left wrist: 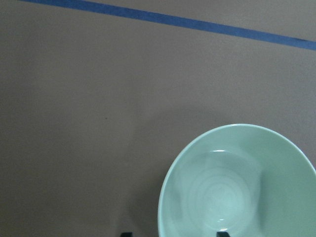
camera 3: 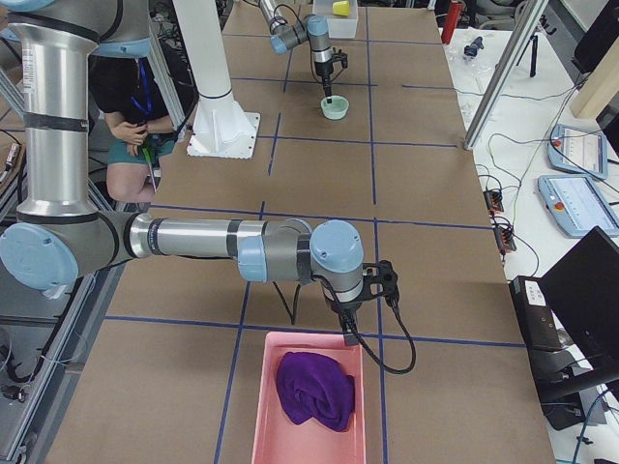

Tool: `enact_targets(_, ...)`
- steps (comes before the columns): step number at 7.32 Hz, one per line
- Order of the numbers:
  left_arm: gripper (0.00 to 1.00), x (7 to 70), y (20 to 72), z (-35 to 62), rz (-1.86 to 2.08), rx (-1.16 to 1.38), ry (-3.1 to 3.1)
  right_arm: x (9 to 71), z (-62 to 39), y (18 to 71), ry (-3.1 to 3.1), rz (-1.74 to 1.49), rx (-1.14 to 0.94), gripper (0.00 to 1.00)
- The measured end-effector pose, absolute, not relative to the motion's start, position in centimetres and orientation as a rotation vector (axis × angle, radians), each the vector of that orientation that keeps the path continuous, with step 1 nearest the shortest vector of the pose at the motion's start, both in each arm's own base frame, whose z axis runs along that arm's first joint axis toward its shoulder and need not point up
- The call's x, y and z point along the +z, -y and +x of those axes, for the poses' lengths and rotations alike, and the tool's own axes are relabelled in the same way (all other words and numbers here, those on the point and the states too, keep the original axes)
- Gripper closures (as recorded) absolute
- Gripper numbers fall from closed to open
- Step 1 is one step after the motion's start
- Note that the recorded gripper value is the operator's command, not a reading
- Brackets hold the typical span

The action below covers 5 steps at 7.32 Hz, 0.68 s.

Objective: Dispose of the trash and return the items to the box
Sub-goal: 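Reach the left gripper to the pale green bowl and grasp its rim, then lift the green bowl with the left gripper and carry it toward the clear bin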

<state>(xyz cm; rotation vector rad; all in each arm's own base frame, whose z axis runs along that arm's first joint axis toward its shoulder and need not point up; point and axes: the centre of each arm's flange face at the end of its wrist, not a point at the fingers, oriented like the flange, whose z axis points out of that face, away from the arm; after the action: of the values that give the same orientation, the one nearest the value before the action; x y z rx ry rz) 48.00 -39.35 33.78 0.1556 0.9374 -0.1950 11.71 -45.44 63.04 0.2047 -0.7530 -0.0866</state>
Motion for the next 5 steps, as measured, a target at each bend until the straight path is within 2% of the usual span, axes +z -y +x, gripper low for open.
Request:
enact_targets(3, 1.0, 32.2, 39.6, 46.4, 0.197, -0.164, -0.955, 63.1, 11.7, 45.3, 0.753, 0.204, -0.088, 0.0)
enact_targets(5, 1.0, 29.9, 42.2, 41.4, 0.256, -0.112, -0.922, 63.3, 11.7, 45.1, 0.752, 0.207, -0.089, 0.0)
